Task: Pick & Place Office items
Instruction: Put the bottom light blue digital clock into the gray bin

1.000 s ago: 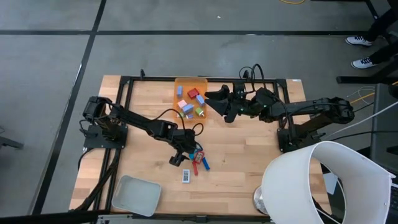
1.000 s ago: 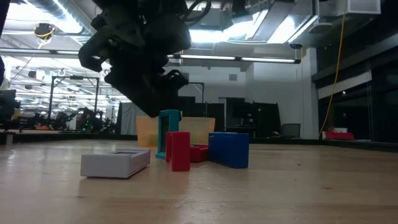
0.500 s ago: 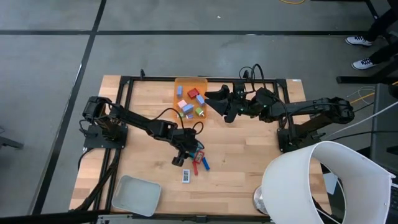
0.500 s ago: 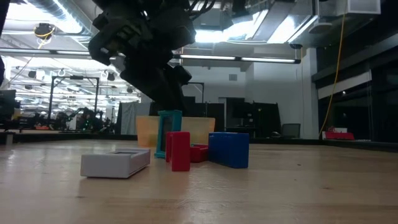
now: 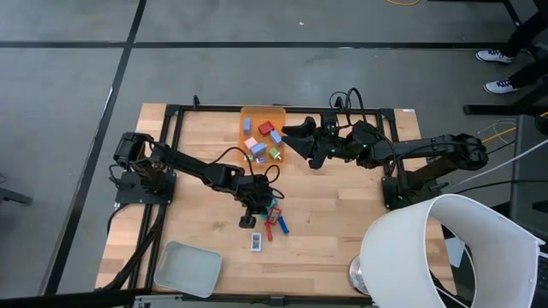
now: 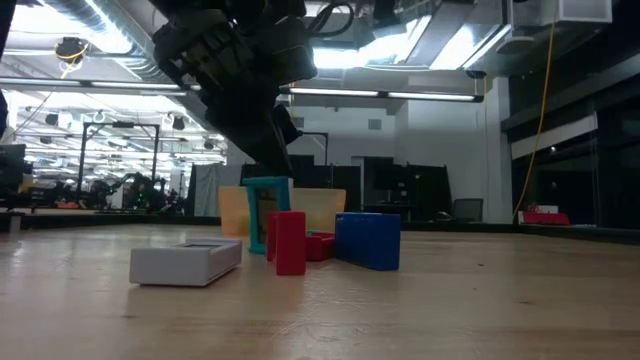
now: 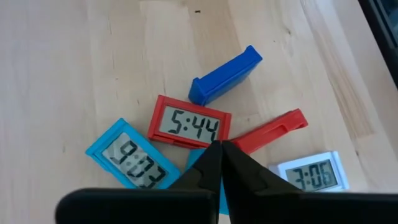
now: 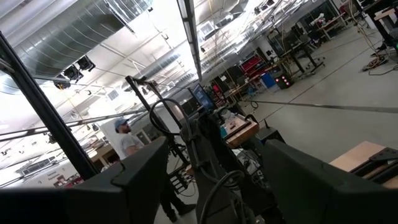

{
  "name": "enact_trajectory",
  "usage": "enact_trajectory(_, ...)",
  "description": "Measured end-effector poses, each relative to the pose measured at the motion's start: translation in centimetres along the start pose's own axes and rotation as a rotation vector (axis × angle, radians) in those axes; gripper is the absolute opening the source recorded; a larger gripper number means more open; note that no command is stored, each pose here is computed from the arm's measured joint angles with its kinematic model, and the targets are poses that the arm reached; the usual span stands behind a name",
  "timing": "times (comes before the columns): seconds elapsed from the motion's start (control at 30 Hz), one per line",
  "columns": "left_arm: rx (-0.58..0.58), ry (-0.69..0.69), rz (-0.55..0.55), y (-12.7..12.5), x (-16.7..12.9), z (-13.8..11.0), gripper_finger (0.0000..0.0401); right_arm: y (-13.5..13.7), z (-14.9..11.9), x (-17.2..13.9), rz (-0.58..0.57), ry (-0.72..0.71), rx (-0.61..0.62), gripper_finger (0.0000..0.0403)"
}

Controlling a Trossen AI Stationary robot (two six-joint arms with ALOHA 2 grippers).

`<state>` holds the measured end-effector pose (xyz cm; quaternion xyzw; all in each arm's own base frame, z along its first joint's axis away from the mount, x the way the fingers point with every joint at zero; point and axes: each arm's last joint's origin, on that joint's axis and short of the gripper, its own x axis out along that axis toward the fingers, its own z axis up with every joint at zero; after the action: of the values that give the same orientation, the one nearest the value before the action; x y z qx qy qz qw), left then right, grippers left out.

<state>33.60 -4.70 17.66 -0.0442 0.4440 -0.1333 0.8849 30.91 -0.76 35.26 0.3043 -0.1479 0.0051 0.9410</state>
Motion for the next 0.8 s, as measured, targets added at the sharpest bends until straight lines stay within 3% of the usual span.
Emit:
enact_trajectory(0.2, -0.004, -0.001, 0.005, 0.2, 0.0, 0.0, 0.0021, 0.0, 0.0, 0.0, 0.019, 0.014, -0.001, 0.0261)
enact_trajectory(0.57, -0.054, -0.024, 0.062, 2.2, -0.6, 0.2, 0.0156, 0.1, -0.1, 0.0, 0.042, 0.03, 0.001, 0.0261)
enact_trajectory(0.8, -0.018, -0.133, -0.002, 2.1, -1.9, 1.4, 0.0223, 0.1, -0.1, 0.0, 0.042, 0.031, 0.0, 0.0261)
